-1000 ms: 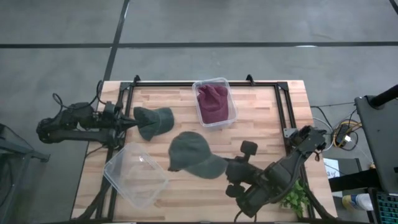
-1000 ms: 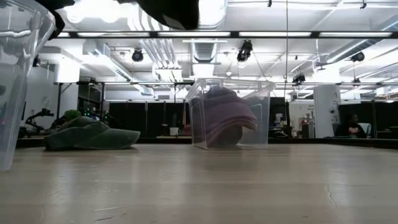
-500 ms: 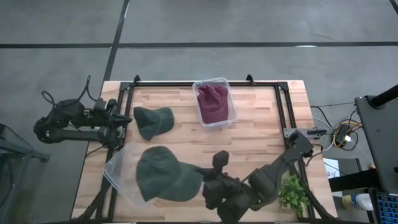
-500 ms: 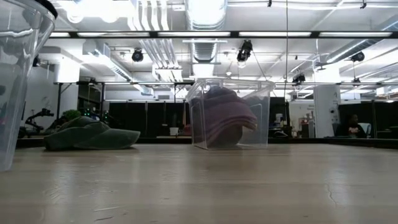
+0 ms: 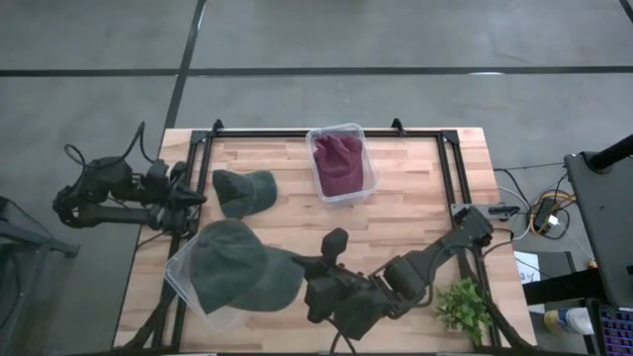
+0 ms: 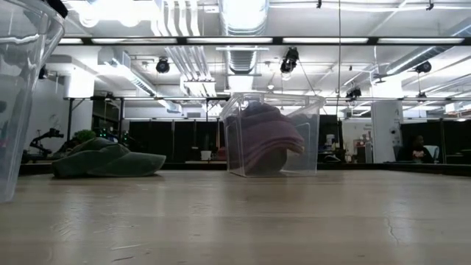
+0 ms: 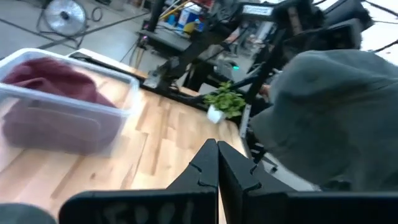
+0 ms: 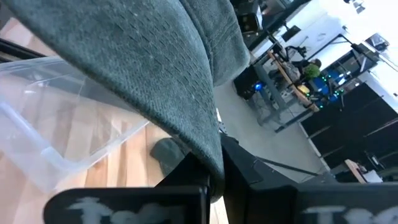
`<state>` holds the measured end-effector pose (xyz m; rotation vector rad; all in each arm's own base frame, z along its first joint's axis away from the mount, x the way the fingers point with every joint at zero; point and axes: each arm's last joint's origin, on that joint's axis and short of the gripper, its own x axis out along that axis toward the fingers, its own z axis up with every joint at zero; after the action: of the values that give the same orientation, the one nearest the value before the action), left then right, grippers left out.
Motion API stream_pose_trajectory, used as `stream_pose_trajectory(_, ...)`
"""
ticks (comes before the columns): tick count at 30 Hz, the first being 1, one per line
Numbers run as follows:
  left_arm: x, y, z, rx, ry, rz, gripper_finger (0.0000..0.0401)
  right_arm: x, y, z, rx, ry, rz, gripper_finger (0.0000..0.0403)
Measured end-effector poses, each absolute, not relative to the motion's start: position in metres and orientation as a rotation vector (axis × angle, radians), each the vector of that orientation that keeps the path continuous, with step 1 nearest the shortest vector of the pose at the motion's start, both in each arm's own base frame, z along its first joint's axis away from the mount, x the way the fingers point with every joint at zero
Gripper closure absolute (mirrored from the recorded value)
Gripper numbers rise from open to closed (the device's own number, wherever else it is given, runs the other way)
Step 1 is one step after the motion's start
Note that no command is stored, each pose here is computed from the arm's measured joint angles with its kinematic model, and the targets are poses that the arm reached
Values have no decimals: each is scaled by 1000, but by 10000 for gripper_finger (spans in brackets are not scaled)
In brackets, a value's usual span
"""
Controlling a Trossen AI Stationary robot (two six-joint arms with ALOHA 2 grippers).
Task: Pick & Place hat
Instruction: Put the green cap into the bottom transparent bin
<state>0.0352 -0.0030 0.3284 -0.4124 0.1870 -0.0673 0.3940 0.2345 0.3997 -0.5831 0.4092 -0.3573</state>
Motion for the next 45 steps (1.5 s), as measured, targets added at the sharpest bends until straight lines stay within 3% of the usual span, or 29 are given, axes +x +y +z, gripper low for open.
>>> stream_pose_trajectory(3,36,-4,333,-412,150,-114,401,395,230,400,-599,415,-409,391)
stream_pose_trajectory(10,35,-5,352,-388,12,-174,401,390,216,402,-744,432,-810,391)
stream_pose_trajectory(15,55,-5,368,-381,-87,-207,401,409,190,408,-717,433,-904,391)
stream_pose_trajectory(20,88,-9,374,-373,-56,-335,401,431,160,407,-791,514,-1073,391)
stream_pose_trajectory(26,106,-10,389,-409,-54,-352,401,441,136,407,-818,566,-1118,391)
stream_pose_trajectory(45,136,2,387,-792,-65,60,401,452,96,406,-942,715,-1156,391)
